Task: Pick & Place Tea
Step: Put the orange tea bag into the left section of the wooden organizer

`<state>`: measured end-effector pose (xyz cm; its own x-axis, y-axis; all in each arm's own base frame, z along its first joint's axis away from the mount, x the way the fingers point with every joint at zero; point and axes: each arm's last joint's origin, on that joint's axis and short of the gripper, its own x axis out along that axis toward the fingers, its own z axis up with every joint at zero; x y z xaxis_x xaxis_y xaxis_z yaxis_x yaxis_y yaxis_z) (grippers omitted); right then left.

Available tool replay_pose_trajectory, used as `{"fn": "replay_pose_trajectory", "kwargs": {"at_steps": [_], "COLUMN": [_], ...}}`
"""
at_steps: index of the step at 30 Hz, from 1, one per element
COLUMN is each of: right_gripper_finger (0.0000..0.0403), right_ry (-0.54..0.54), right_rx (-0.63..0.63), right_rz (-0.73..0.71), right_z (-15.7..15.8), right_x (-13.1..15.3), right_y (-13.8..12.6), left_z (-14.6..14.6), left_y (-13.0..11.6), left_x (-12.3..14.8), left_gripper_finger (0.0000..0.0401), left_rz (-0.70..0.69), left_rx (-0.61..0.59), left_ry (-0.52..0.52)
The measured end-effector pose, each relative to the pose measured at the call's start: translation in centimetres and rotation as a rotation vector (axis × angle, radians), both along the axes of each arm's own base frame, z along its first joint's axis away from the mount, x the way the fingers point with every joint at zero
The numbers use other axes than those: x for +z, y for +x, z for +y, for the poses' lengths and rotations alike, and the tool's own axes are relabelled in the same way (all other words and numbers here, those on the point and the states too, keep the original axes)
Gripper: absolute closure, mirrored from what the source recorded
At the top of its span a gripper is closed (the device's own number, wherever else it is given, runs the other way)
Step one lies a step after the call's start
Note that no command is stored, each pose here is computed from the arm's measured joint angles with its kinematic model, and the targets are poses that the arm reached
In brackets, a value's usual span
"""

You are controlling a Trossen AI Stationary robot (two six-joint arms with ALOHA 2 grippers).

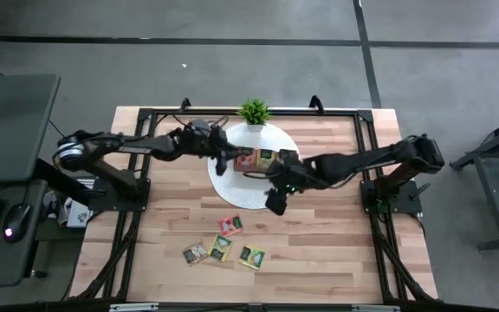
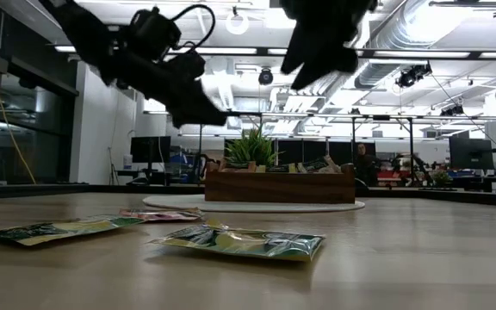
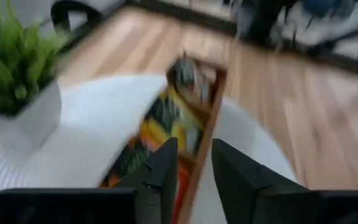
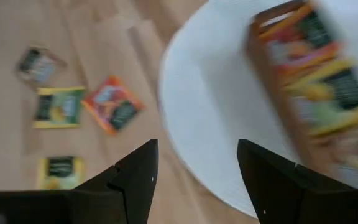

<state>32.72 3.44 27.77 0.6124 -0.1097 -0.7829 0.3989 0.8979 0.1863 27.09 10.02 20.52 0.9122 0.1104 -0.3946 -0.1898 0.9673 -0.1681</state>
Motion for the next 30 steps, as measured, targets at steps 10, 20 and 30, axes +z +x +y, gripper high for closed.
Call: {"fn": "replay_pose_trajectory", "kwargs": {"at_steps": [10, 20, 30], "right_gripper_finger": [0.0187, 0.0187, 0.0187], "right_ry": [0.156, 0.259, 0.472], "right_rx": [0.015, -0.149, -0.280], "right_rz": [-0.236, -0.303, -0.243], "right_z": [0.7, 0.1, -0.6], "right_x": [-5.2, -5.2, -7.3], "right_y": [0.3, 0.5, 1.5], "left_z": [-8.5, -14.9, -18.2], "left_y": [-1.9, -1.8, -1.6], "left_x": [0.3, -2.3, -4.6], "left_gripper_finger": [0.0395, 0.0400, 0.0401], "left_rz": [0.293, 0.421, 0.485], "left_rx": [-0.121, -0.175, -0.239], "left_ry": [0.112, 0.065, 0.027]}}
